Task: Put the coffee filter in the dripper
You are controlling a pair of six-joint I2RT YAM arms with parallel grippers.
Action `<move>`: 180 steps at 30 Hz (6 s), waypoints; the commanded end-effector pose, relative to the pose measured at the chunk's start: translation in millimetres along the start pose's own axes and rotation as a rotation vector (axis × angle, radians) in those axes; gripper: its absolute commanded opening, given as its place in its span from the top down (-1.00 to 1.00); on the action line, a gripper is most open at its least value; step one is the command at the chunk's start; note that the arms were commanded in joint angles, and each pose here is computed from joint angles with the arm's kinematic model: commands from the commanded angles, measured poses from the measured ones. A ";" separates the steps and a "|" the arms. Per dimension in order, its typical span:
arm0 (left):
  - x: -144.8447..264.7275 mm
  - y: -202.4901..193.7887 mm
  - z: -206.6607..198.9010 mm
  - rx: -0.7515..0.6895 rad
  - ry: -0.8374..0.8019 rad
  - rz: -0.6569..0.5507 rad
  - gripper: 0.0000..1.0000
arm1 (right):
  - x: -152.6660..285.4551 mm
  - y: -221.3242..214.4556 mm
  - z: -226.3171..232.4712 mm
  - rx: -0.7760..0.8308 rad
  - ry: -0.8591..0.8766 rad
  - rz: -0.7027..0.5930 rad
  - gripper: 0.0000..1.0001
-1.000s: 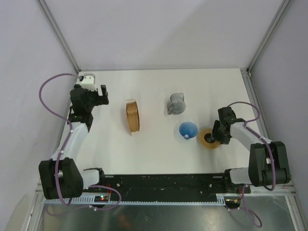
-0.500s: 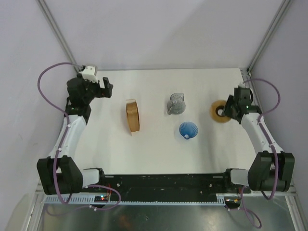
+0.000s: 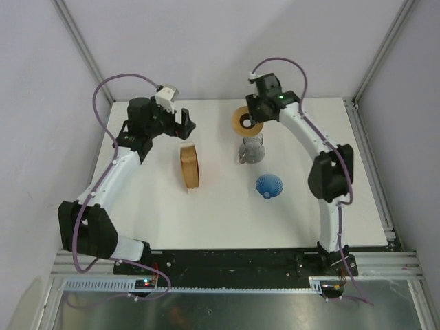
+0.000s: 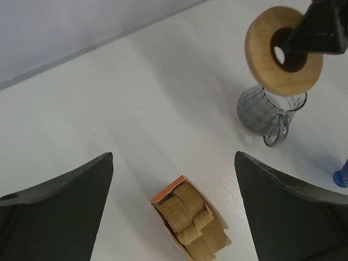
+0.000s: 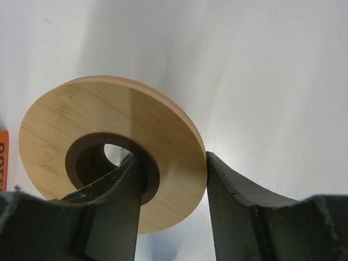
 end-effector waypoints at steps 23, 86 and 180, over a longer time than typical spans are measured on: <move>-9.7 -6.6 -10.8 -0.011 -0.056 0.052 -0.95 | -19.5 -23.7 1.8 0.020 0.026 0.311 0.87; -17.9 -2.8 -21.0 -0.050 -0.106 0.051 -0.96 | 18.0 10.7 -9.6 0.032 0.079 0.101 -0.98; -17.0 -25.9 -30.7 -0.045 -0.135 0.104 -0.99 | 7.6 -23.9 -7.4 -0.119 0.322 0.288 1.00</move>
Point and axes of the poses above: each gripper's point midway between its finger pads, its own x axis back along the fingers, its own z axis along the line the jaws close on, y = z × x, the point moved 9 cm from there along x, back along the fingers, and after that the axes turned 6 degrees about x, right-handed, at the moved point
